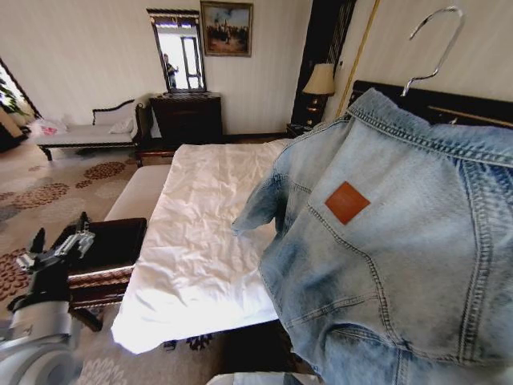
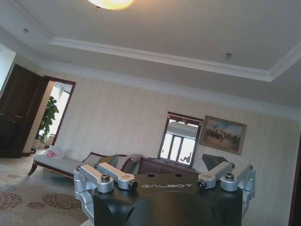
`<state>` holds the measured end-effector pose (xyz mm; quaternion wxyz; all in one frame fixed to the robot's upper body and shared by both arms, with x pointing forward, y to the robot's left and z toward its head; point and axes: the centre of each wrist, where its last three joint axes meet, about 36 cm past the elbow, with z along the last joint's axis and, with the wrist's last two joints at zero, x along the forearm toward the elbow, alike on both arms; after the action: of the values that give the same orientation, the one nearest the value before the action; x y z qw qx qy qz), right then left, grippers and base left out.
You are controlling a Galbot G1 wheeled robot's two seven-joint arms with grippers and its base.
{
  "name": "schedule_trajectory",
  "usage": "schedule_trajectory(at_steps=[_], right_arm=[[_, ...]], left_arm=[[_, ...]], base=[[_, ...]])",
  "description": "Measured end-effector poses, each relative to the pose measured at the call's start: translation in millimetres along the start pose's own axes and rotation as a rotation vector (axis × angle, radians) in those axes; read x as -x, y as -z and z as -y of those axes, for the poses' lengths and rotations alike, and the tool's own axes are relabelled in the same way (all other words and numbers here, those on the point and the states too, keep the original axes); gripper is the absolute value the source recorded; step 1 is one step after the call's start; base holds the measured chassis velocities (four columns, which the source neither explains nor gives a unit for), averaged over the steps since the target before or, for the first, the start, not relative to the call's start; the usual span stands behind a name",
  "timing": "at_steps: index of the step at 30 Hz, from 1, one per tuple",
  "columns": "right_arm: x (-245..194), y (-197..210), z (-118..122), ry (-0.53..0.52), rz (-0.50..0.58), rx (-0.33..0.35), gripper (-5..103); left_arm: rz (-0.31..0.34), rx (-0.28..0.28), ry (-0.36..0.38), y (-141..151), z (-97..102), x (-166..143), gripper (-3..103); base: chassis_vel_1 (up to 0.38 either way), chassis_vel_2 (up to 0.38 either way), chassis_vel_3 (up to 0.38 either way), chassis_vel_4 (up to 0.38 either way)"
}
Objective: Pick up the clothes from the bed and hang them on the clothes hanger.
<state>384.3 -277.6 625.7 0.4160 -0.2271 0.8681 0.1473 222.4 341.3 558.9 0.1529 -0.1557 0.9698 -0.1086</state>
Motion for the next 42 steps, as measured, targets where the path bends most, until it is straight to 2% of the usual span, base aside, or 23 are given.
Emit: schedule_trajectory(at_steps=[13, 19, 36, 42], right_arm=[[-1.0, -0.1, 0.6, -0.003, 0.005, 0.001, 21], [-0.5, -1.8, 1.0, -0.005, 0.013, 0.004, 21], [-0.2, -4.5, 3.5, -0.009, 0.021, -0.003, 21], [-0.5, -4.8, 3.4, -0.011, 0.023, -0.003, 21]], left_arm=[[-0.008, 0.013, -0.011, -2.0, 1.5, -0.9, 100], [0.014, 0.007, -0.011, -7.0, 5.0, -3.8, 100], [0.014, 0.017, -0.058, -13.4, 11.0, -6.2, 100], [0.032, 0.045, -0.064, -13.8, 10.5, -7.4, 100]], base=[[0.154, -0.144, -0.152, 0.145], [0.125, -0.128, -0.133, 0.116], [0.008, -0.007, -0.005, 0.005], [0.0, 0.0, 0.0, 0.0]])
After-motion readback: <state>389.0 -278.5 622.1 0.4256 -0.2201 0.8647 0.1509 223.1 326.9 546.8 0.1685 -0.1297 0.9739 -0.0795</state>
